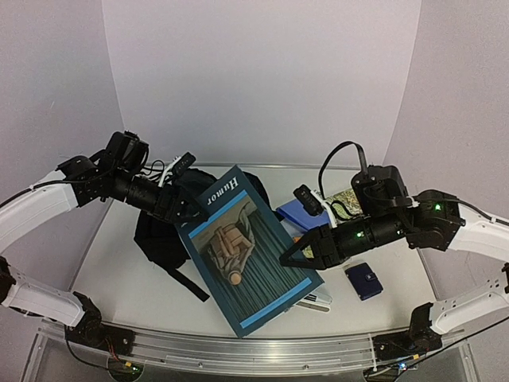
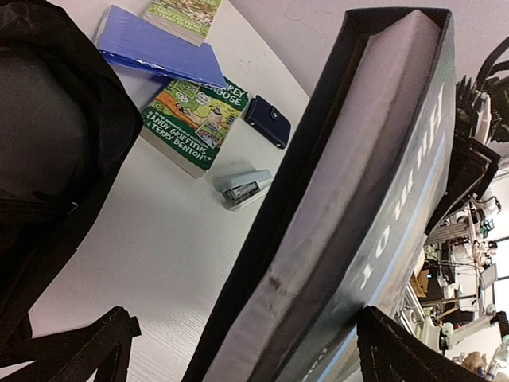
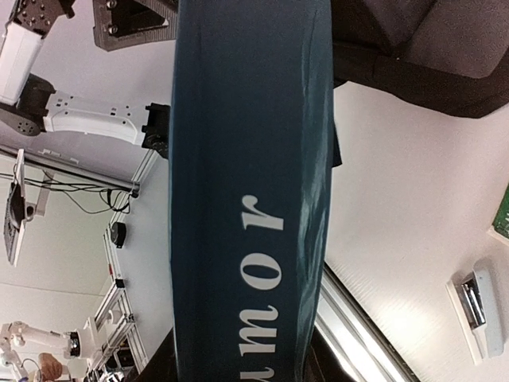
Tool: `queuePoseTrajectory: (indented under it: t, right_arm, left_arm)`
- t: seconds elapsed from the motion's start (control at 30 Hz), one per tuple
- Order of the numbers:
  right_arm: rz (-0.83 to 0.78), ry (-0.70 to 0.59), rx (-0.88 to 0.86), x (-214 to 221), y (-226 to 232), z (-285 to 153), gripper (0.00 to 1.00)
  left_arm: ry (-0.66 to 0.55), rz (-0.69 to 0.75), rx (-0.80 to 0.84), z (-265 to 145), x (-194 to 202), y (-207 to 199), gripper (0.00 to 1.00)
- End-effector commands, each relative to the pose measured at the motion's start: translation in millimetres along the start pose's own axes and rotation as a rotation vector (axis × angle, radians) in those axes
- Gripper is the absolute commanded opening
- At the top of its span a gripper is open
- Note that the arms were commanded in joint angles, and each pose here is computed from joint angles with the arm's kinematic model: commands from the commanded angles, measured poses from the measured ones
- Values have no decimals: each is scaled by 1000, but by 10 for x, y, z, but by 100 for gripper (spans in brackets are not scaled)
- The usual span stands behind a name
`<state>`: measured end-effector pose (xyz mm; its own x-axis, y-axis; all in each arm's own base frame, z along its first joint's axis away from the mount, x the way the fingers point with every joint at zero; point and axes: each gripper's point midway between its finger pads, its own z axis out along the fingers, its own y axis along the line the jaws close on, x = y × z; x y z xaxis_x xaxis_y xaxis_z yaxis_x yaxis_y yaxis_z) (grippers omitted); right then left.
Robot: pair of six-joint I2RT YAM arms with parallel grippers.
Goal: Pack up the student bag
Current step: Pick up the book from the center of the board.
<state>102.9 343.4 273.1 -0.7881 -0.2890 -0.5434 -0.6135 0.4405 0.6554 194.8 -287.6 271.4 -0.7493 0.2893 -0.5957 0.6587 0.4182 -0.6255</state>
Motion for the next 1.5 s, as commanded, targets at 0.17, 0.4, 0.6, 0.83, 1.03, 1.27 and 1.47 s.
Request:
queuePoseTrajectory:
  t: [0.17,0.4,0.6,0.83,1.03,1.27,1.47]
  right_arm:
    - [-168,-27,-215,-219,537,-11,29]
    - [-194,-37,-203,-258,505,65,29]
    - [-226,-120,-129,-421,411,58,43]
    - [-181,-284,22,-802,106,27,86]
    - [-21,-446,86,-1231,-410,-121,98]
    - [100,-593,12,-1429,-750,-323,98]
    - [130,-610,-94,-1333,-706,-324,98]
  left_arm:
    - [61,57,284,-82,14,-494,90]
    - [89,26,366,-70,84,-563,49]
    - [89,-12,381,-45,122,-500,19]
    - [4,-96,345,-101,11,-279,6]
    - [-98,-205,250,-144,-110,56,1]
    - [-328,-250,155,-342,-503,199,1]
    - [-549,-279,152,-602,-844,183,3]
